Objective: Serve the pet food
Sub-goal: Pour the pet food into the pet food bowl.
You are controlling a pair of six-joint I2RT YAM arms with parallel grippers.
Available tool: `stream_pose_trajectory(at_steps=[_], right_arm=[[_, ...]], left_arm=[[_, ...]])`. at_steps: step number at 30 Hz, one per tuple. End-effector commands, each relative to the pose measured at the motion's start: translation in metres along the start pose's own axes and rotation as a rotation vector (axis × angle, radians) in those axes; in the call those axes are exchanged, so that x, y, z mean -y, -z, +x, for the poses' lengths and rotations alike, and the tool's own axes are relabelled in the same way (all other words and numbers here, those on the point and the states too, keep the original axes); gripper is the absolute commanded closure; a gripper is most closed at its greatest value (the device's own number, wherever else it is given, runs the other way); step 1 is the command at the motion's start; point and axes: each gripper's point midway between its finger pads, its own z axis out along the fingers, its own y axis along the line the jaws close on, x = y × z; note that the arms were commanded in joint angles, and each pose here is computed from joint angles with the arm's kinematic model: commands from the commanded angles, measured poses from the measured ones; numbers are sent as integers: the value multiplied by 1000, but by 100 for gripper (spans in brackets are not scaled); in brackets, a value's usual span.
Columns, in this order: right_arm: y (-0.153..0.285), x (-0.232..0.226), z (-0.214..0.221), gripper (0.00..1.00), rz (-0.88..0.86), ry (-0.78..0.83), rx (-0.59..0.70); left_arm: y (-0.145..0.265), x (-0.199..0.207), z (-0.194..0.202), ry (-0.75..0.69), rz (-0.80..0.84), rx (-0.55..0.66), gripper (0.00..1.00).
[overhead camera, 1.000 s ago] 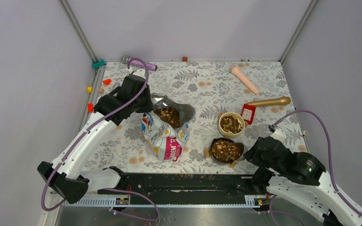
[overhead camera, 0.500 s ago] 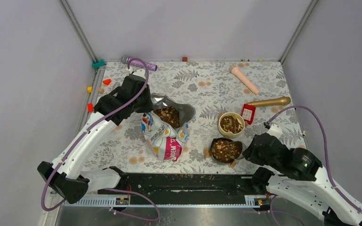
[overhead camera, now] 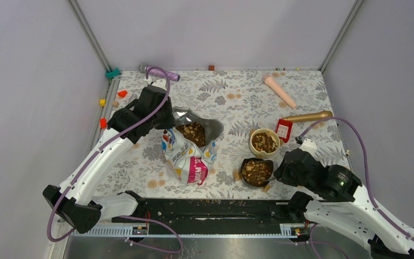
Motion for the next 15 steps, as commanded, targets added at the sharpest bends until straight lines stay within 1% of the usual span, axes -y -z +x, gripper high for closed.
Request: stream_pose_trajectory(at_steps=[1,15], right_arm=[[11,1,-10,100,-4,11,29],[26,16,-13,100,30,32,44]], left_arm=[[-1,1,-5,-15,0,5,100],[-2,0,-4,-15,-3,1,100]])
